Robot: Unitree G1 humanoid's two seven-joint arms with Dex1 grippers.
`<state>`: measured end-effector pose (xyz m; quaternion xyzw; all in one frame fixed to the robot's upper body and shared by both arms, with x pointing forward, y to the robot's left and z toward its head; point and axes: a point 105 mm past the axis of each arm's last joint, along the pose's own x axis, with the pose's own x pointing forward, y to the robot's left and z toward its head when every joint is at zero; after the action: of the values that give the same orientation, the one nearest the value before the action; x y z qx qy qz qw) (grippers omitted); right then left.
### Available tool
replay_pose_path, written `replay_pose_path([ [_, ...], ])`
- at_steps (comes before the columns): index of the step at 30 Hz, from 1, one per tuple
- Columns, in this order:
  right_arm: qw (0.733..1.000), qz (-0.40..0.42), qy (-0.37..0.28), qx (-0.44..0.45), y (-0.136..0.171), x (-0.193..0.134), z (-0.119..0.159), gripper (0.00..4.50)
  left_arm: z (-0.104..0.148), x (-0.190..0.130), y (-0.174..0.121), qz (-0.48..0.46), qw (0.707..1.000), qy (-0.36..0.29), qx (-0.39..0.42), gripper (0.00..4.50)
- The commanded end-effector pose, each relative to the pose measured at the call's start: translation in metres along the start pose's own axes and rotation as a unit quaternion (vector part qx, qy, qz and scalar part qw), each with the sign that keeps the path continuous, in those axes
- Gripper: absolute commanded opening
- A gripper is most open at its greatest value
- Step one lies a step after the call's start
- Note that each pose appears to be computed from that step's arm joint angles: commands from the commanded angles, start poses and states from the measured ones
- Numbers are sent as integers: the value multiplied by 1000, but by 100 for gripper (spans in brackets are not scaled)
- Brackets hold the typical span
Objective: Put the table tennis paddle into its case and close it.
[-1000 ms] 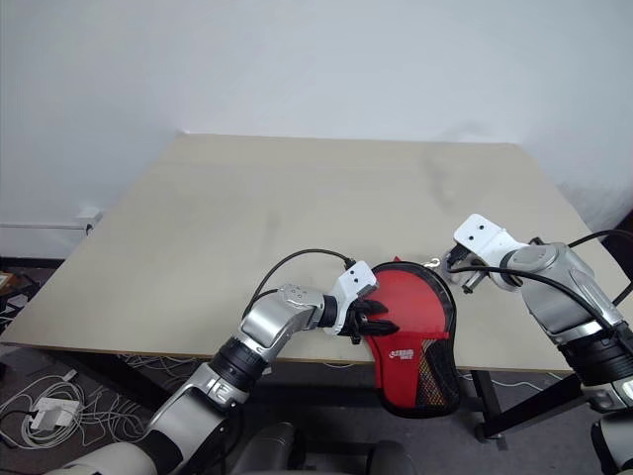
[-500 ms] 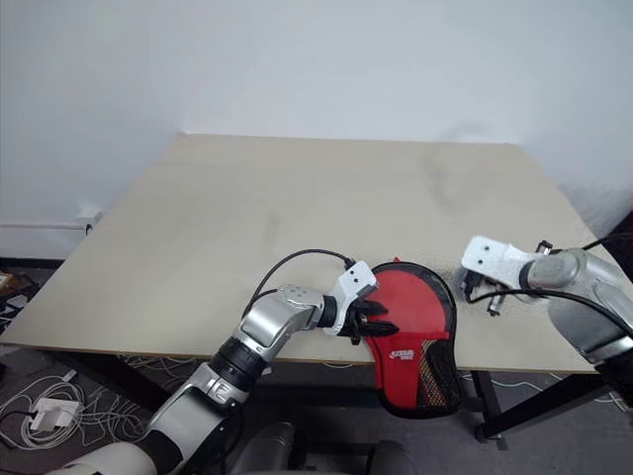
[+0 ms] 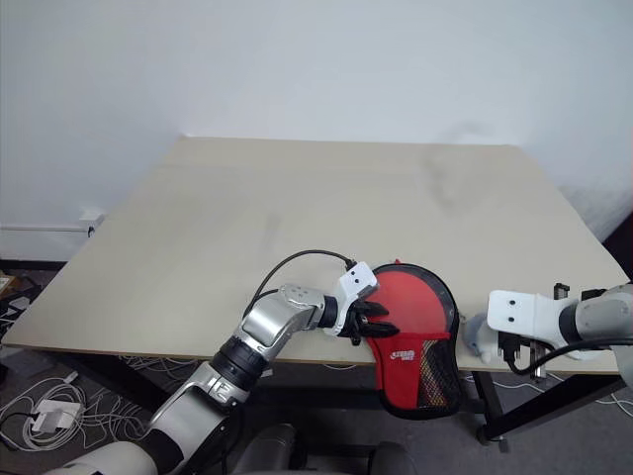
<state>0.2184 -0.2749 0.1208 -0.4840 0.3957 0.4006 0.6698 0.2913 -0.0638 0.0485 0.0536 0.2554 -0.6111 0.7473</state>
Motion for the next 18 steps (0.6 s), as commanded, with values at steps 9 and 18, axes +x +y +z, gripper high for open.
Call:
replay_pose_path([
  [9,994,99,1,-37,56,-20,-12,1,-27,10,-8,-22,998,48,-38,243],
  [18,980,193,-22,-51,111,-13,-9,1,-26,14,-13,-29,998,47,-42,243],
])
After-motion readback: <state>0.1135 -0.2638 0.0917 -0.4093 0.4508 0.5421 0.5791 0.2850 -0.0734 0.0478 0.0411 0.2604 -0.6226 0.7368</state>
